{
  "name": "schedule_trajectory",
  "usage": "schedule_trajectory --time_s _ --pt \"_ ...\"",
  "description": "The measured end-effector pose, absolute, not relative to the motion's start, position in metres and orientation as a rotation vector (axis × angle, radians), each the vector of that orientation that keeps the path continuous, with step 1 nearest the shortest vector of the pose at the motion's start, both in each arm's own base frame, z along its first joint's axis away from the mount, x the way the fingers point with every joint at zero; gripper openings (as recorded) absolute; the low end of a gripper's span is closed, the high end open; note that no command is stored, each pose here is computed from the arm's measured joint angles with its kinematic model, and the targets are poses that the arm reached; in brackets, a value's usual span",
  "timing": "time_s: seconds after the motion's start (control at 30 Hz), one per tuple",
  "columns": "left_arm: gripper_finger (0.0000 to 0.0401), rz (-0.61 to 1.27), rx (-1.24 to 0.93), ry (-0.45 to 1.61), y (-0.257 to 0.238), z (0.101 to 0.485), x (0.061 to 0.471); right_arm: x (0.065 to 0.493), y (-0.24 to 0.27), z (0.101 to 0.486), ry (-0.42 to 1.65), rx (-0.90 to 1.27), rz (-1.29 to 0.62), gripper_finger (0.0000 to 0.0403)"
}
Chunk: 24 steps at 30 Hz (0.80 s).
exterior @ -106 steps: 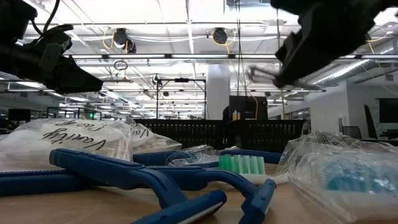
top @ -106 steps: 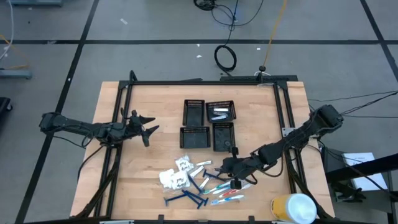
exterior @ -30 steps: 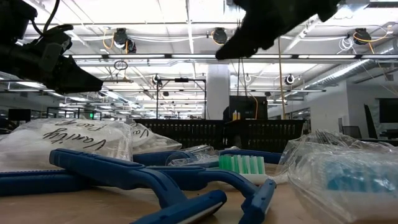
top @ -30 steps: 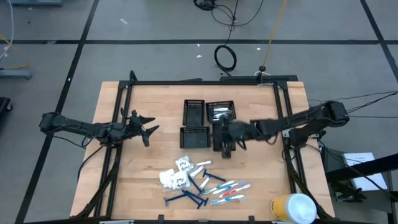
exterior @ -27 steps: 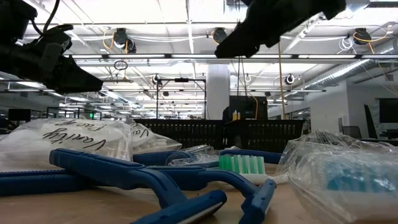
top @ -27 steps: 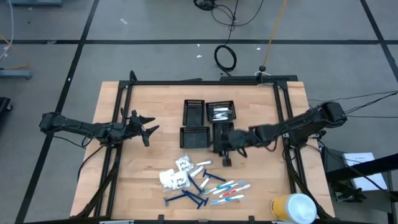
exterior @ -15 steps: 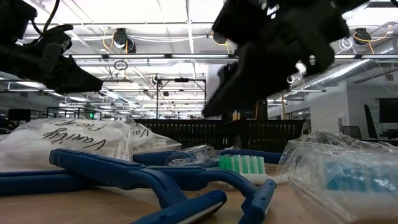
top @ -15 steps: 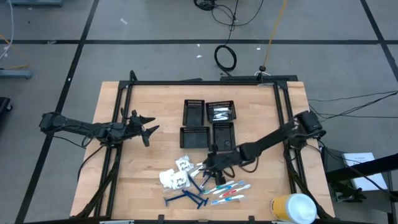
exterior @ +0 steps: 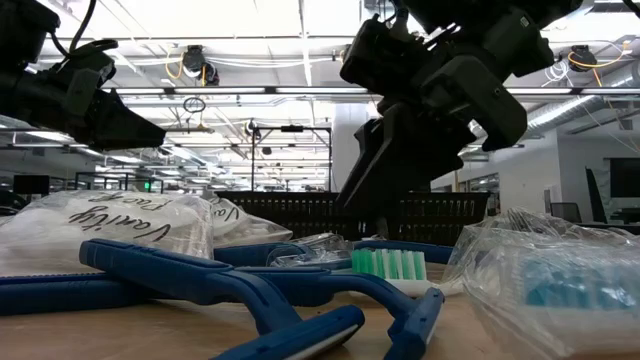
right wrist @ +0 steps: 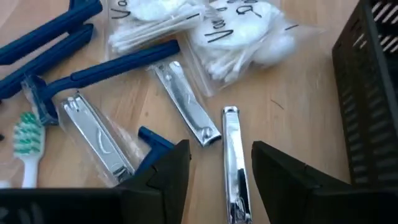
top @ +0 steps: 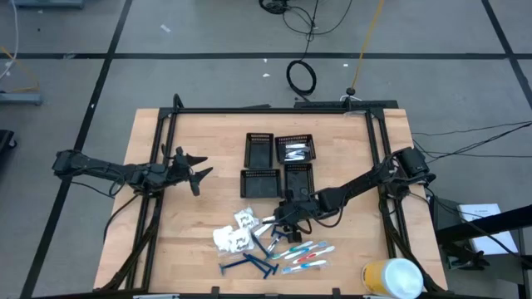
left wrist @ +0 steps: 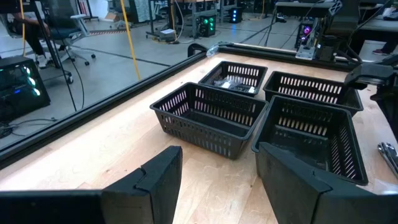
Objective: Pick & Place Travel size toiletries
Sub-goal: Put the silver nail cutter into the top right black bin
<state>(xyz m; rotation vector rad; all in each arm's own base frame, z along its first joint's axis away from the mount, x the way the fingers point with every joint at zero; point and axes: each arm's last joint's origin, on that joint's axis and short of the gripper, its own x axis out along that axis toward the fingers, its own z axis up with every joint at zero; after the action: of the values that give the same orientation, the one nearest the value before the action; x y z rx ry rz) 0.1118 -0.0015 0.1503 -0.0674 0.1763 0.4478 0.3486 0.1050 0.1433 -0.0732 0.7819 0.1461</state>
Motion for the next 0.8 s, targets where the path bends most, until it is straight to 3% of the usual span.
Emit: schedule_trajectory --time_s 0.8 --pt "0.0209 0.448 -0.068 0.176 -0.002 0.15 0.112 0.338 0.087 0.129 0.933 -0.039 0.143 0.0155"
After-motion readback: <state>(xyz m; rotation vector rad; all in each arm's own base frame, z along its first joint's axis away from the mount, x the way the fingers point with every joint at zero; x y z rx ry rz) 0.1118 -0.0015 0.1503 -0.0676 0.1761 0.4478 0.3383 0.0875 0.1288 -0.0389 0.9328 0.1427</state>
